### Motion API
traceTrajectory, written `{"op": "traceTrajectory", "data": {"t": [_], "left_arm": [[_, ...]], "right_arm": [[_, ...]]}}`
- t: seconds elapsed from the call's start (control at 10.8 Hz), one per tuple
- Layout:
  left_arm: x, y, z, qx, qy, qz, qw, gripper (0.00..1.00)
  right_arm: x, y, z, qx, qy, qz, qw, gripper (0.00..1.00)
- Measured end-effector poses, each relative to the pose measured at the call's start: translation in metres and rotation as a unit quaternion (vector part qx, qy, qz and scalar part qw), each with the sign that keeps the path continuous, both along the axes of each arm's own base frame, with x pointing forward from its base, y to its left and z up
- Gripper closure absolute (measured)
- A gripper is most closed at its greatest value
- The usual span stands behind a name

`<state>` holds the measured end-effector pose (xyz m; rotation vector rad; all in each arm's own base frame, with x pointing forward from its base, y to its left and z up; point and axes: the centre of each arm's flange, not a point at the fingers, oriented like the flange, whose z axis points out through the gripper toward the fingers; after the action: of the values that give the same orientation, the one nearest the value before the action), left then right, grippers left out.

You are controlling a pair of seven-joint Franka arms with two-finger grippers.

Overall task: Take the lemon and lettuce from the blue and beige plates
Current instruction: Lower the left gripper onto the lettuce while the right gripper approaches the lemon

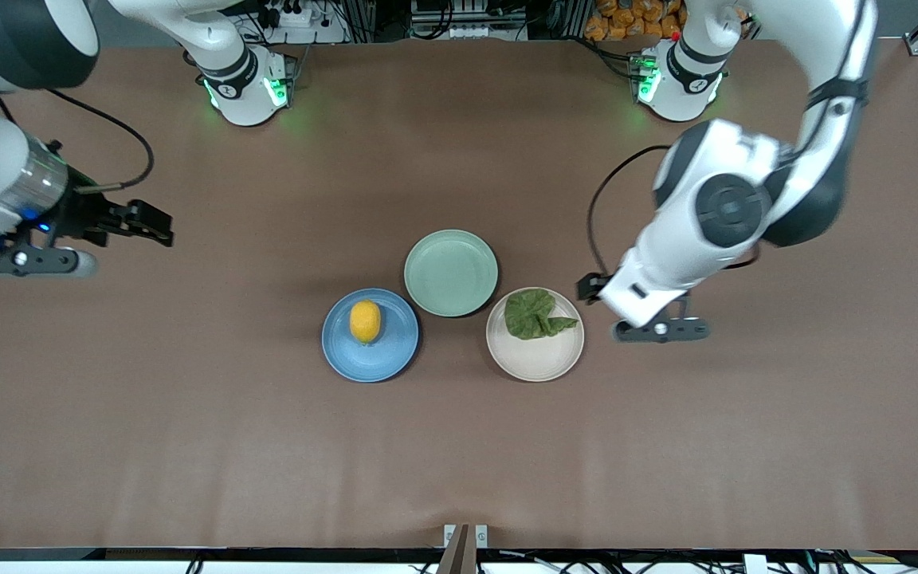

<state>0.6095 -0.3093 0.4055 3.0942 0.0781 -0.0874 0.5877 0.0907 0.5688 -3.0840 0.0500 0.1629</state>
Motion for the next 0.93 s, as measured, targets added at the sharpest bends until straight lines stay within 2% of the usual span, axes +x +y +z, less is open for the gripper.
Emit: {"op": "traceTrajectory", "data": {"t": [0.19, 0.37, 0.74, 0.93], "left_arm": [[-0.006, -0.035, -0.046, 0.012, -0.002, 0.022, 1.000, 0.00], [-0.012, -0.063, -0.090, 0.017, -0.014, 0.039, 0.999, 0.00], [-0.025, -0.062, -0.151, 0.007, -0.025, 0.044, 0.999, 0.00], [-0.034, -0.058, -0.169, 0.005, -0.026, 0.043, 0.999, 0.00]], "right_arm": [[0.008, 0.013, -0.020, 0.009, 0.012, -0.005, 1.000, 0.00], [0.017, 0.036, -0.043, 0.011, 0.013, -0.014, 1.000, 0.00], [0.025, 0.084, -0.113, 0.013, -0.016, -0.046, 0.999, 0.00], [0.021, 0.099, -0.147, 0.024, -0.015, -0.050, 0.998, 0.00]]}}
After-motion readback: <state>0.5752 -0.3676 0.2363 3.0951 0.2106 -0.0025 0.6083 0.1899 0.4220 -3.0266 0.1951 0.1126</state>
